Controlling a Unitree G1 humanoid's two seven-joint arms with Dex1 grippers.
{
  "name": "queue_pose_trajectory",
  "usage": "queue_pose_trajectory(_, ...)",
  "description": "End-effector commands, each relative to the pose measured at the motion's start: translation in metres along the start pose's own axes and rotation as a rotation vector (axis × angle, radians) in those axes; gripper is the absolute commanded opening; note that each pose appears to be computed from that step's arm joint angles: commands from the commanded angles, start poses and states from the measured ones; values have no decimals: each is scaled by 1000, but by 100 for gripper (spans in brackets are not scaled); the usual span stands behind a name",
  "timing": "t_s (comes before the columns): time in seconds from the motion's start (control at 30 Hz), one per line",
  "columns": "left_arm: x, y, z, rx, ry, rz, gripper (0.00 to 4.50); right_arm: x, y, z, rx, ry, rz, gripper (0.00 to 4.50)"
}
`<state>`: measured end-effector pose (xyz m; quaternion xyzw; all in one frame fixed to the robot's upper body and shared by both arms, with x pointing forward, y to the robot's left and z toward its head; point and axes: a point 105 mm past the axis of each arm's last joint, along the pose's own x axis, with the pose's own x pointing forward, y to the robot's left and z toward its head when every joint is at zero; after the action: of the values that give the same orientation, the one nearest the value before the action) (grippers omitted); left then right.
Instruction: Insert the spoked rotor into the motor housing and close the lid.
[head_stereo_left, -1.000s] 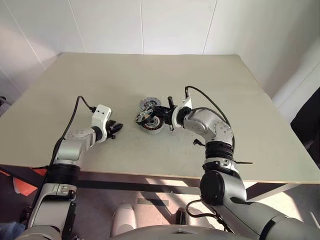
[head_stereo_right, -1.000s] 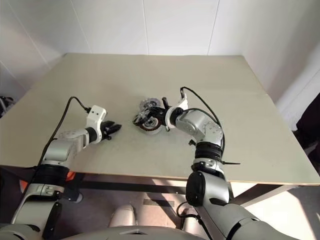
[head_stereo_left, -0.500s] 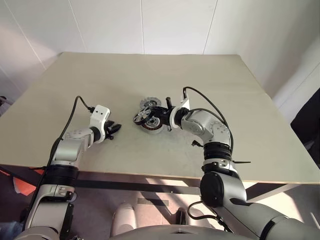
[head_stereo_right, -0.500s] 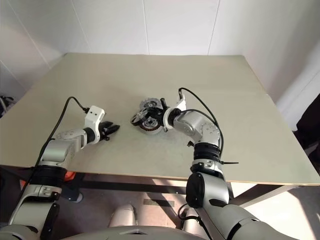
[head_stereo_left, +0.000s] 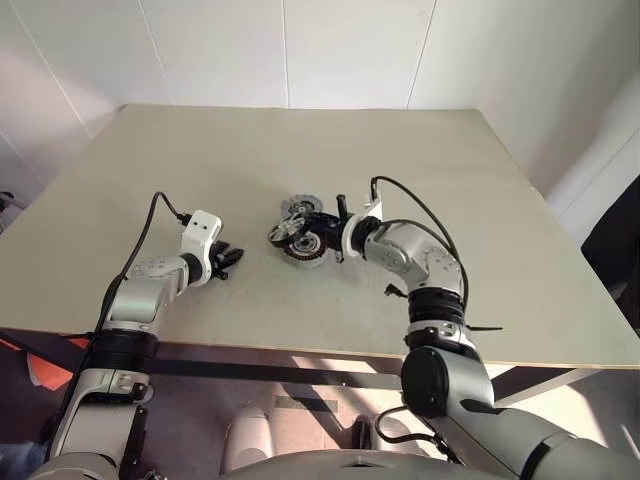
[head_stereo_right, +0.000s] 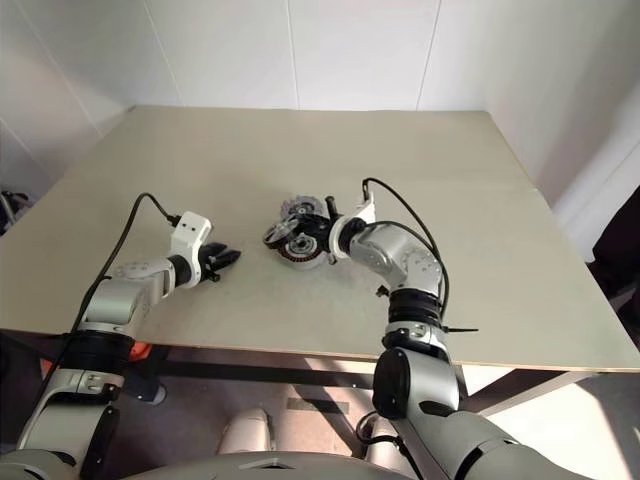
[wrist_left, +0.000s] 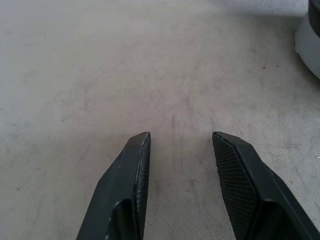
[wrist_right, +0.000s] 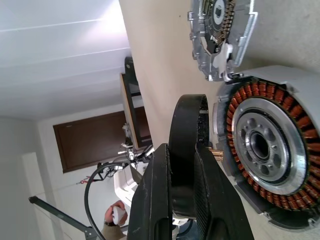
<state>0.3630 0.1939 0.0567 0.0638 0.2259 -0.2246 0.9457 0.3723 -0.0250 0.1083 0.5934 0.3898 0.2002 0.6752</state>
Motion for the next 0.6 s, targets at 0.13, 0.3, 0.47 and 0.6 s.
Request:
queue_pose_trajectory(0.13,-1,0,11,33,-20,-3,206,-11,13,12,-16,-55,61,26)
queue_pose_trajectory(0.3,0,-2,10,35,-18,-8,206,-15,18,18,-25,-67,71,26)
queue_pose_trajectory(0.47,1,-2,11,35,-18,-10,206,-17,29,19,-30,-72,99,26)
queue_pose_trajectory(0.6,1,-1,10,36,-15,-9,206,-18,30,17,-32,-69,101,26)
